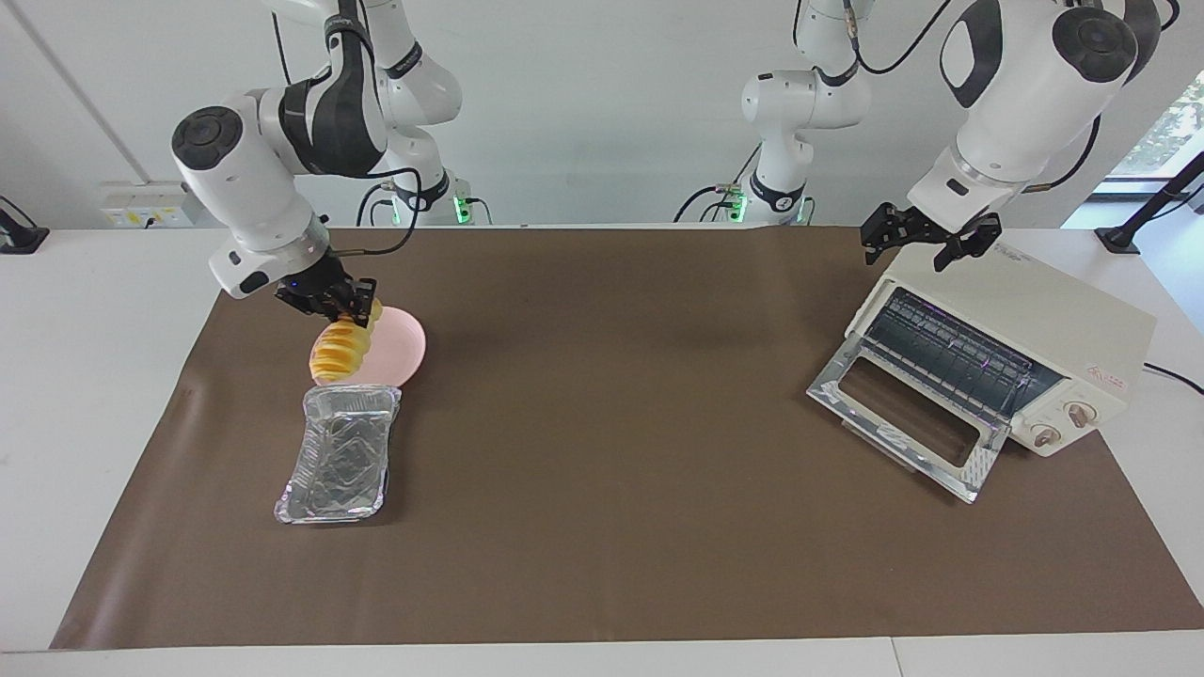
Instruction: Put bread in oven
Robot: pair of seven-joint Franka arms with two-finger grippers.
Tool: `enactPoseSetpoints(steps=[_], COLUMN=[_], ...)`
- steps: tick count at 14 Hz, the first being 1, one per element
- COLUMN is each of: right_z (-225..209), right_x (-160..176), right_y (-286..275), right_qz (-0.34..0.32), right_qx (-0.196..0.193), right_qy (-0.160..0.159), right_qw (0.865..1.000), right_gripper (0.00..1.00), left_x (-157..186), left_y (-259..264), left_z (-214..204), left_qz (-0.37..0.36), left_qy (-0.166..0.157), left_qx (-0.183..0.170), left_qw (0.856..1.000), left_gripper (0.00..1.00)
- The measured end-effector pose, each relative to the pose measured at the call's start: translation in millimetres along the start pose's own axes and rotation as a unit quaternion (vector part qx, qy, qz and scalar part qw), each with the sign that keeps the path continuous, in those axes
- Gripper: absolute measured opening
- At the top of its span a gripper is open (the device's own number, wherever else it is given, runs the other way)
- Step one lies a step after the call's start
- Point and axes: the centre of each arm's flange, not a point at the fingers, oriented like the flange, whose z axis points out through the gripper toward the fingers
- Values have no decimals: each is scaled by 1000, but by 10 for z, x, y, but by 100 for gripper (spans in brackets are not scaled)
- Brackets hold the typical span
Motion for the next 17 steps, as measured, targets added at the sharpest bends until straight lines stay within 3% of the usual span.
enactPoseSetpoints(steps=[3, 7, 17], right_z=[296, 671, 1208], right_x=[491, 838, 782], right_y=[222, 347, 300], right_qz=[-18, -34, -27], right_qx=[-4, -8, 12], right_qy=[35, 46, 8], right_qw=[999, 998, 1000], right_gripper=[36, 37, 51], left_x=[0, 0, 0], left_y=[0, 0, 0], left_z=[0, 0, 0], left_qz=[0, 0, 0], left_qy=[0, 0, 0], left_qx=[0, 0, 0], left_qw=[1000, 1000, 1000], left_gripper=[100, 100, 100])
